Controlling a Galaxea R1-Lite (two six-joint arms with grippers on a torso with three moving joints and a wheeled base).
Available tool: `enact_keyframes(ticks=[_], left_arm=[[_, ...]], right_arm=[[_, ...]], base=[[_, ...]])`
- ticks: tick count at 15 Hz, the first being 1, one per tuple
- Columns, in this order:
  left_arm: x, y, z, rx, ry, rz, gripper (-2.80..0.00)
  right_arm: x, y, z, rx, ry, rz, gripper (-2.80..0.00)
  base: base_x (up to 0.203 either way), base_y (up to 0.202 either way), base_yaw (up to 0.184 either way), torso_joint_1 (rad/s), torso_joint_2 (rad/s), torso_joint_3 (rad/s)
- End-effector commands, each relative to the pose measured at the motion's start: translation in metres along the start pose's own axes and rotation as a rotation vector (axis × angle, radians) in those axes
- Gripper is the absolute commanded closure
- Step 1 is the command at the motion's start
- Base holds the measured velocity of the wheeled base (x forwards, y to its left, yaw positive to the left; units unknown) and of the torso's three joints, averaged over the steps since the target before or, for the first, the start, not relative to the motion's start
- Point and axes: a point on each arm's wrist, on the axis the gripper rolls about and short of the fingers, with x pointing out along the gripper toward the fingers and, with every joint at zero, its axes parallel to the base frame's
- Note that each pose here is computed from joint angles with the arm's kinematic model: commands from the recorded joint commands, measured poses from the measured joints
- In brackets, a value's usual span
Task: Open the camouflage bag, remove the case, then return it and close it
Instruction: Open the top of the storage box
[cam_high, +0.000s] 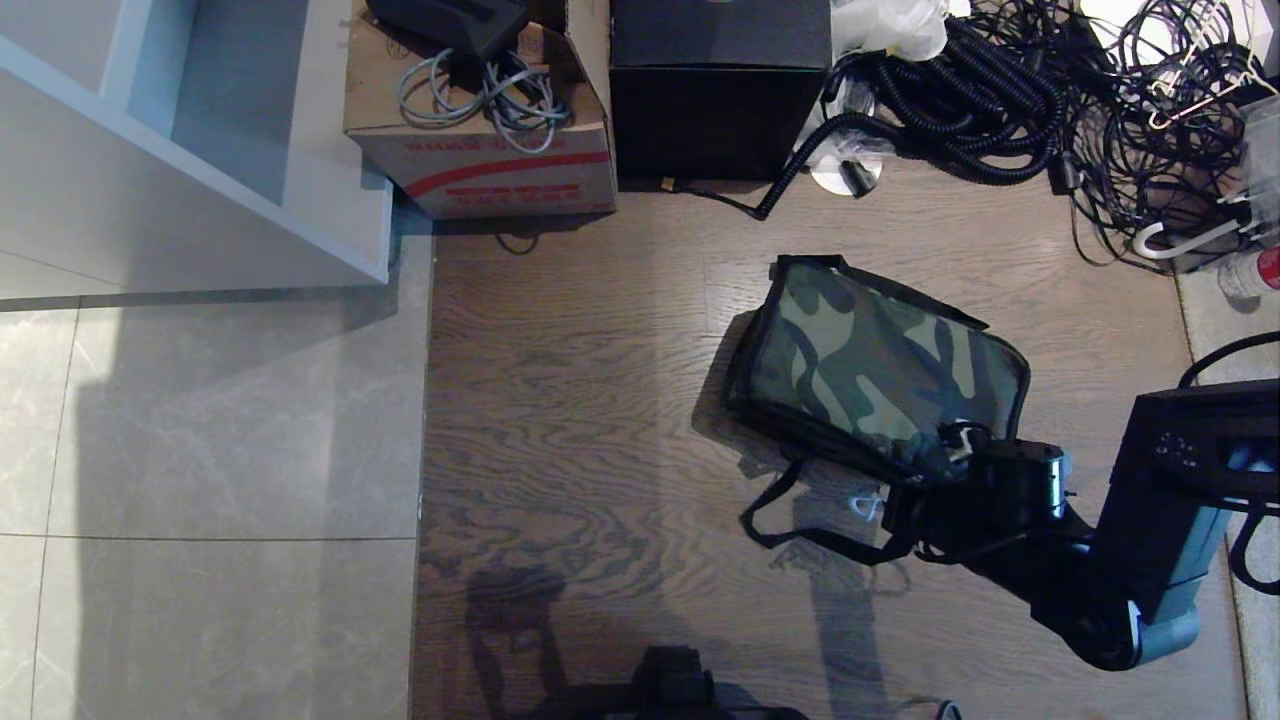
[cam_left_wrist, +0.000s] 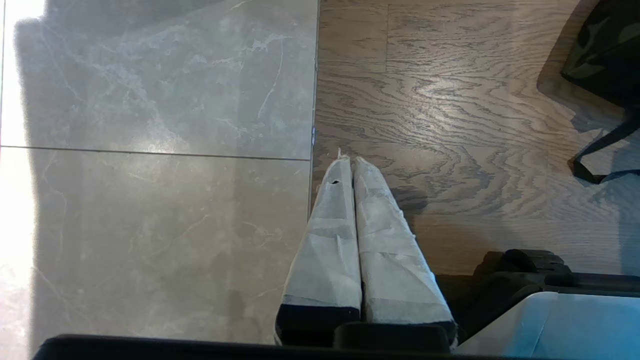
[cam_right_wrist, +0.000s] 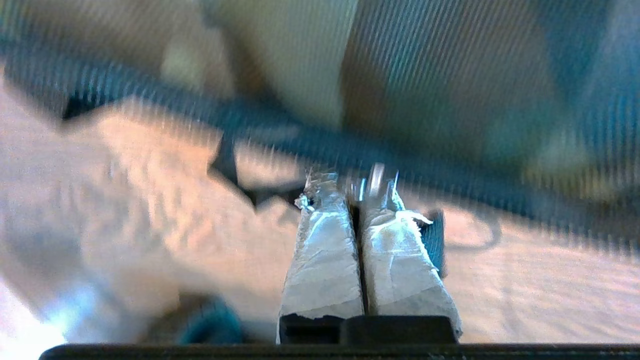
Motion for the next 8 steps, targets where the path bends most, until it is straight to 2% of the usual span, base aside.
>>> enact_keyframes(ticks=[1, 4, 6, 8], left_arm=[[0.000, 0.000, 0.000, 0.000, 0.000, 0.000, 0.00], [0.000, 0.000, 0.000, 0.000, 0.000, 0.000, 0.00], [0.000, 0.000, 0.000, 0.000, 0.000, 0.000, 0.00], [0.000, 0.000, 0.000, 0.000, 0.000, 0.000, 0.00]], right_arm=[[-0.019, 0.001, 0.010, -0.043, 0.012, 0.047, 0.00], [-0.035, -0.010, 0.023, -0.065, 0.040, 0.070, 0.00], [-0.041, -0.024, 0.024, -0.130, 0.071, 0.077, 0.00], [-0.042, -0.028, 0.023, -0.142, 0.089, 0.075, 0.00]], base=[[0.000, 0.000, 0.000, 0.000, 0.00, 0.000], [0.000, 0.000, 0.000, 0.000, 0.00, 0.000], [0.000, 0.000, 0.000, 0.000, 0.00, 0.000], [0.000, 0.000, 0.000, 0.000, 0.00, 0.000]])
